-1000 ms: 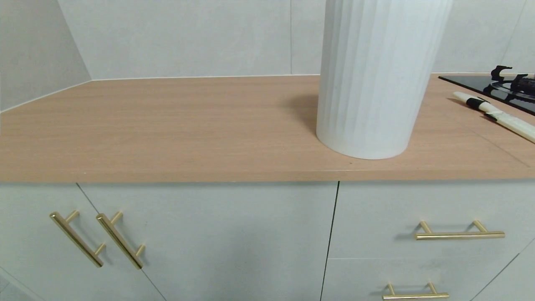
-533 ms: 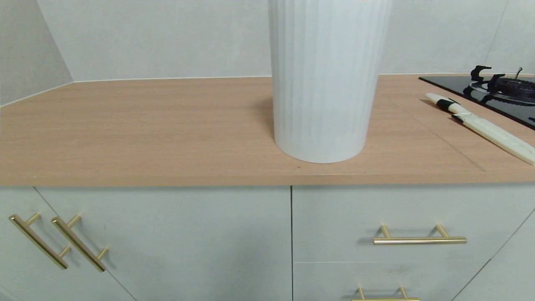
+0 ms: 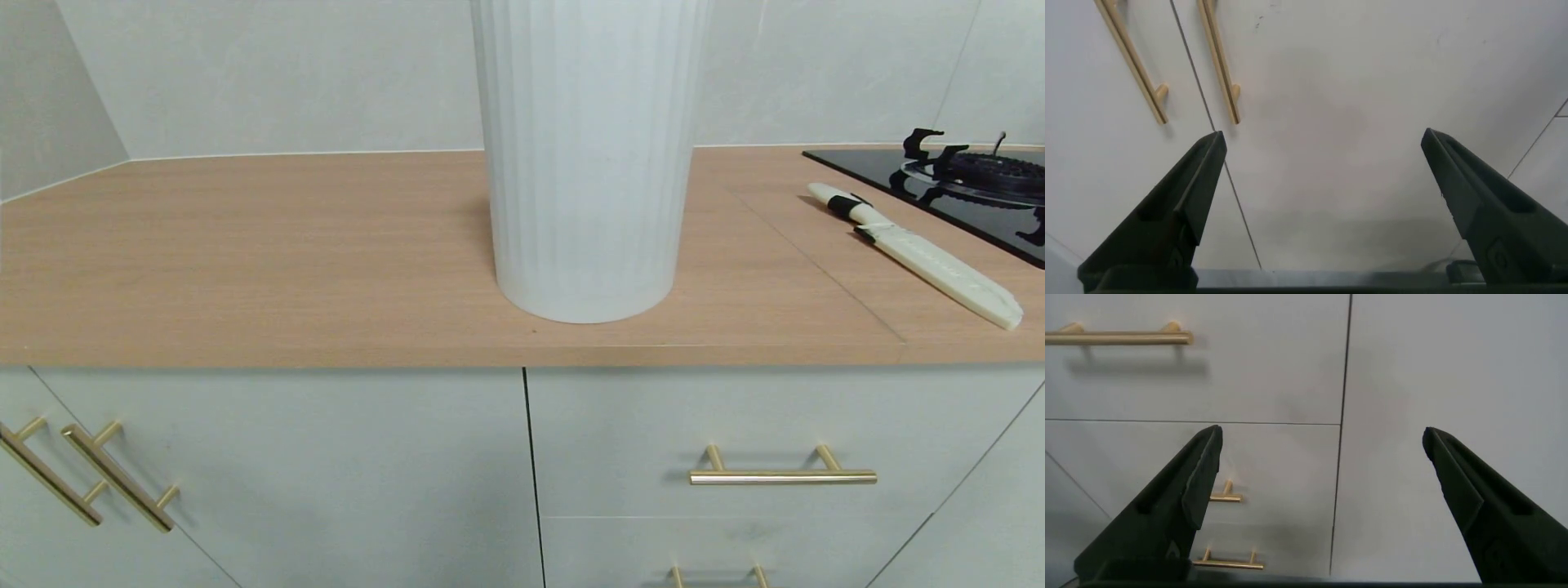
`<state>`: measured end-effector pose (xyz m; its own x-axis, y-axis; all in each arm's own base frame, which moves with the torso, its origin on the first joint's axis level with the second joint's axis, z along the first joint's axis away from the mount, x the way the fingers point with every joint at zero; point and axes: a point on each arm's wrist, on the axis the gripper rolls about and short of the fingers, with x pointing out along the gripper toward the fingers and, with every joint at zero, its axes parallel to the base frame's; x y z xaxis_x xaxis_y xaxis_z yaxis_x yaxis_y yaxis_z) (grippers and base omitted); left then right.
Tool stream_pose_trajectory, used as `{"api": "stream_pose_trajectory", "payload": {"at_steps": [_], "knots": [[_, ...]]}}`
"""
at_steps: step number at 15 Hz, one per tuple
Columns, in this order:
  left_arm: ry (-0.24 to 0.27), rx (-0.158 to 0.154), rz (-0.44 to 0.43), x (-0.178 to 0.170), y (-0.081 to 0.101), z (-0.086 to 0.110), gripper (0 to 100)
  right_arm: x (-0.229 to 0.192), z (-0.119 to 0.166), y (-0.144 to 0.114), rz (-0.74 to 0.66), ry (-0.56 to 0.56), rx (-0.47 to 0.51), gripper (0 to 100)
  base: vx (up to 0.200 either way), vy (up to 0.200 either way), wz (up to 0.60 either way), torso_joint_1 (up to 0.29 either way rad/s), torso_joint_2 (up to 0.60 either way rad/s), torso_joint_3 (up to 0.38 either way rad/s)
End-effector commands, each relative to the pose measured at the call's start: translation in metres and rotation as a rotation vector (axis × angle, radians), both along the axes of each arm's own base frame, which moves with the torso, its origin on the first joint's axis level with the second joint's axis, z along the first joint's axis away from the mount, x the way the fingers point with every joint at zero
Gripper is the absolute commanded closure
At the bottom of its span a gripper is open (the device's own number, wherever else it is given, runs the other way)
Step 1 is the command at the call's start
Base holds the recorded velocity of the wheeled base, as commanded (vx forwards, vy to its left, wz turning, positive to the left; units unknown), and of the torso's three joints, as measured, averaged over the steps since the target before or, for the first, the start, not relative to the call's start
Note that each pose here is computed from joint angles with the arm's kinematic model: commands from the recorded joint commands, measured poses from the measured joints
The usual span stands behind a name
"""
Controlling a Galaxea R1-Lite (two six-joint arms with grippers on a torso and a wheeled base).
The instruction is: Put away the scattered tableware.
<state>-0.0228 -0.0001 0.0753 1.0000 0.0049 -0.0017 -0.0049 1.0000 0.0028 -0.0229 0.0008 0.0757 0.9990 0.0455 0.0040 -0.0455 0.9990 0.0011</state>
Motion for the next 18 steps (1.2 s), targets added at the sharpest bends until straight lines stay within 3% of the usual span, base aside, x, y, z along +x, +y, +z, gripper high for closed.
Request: {"api": "stream_pose_trajectory", "payload": {"at_steps": [1,8,12,18], "knots": [[0.001,0.000,0.001,0.0001,0.0000,0.0001,0,0.0001,0.0001,0.0000,0.000,0.001,0.000,0,0.000,0.000,0.00,0.000,0.00,0.000],[0.001,0.000,0.001,0.0001,0.0000,0.0001,0,0.0001,0.0001,0.0000,0.000,0.001,-0.001,0,0.000,0.000,0.00,0.002,-0.01,-0.005],[0.001,0.000,0.001,0.0001,0.0000,0.0001,0,0.0001,0.0001,0.0000,0.000,0.001,-0.001,0,0.000,0.000,0.00,0.078,-0.24,-0.259],[0.001,0.000,0.001,0.0001,0.0000,0.0001,0,0.0001,0.0001,0.0000,0.000,0.001,-0.001,0,0.000,0.000,0.00,0.147,-0.51,-0.300]]}}
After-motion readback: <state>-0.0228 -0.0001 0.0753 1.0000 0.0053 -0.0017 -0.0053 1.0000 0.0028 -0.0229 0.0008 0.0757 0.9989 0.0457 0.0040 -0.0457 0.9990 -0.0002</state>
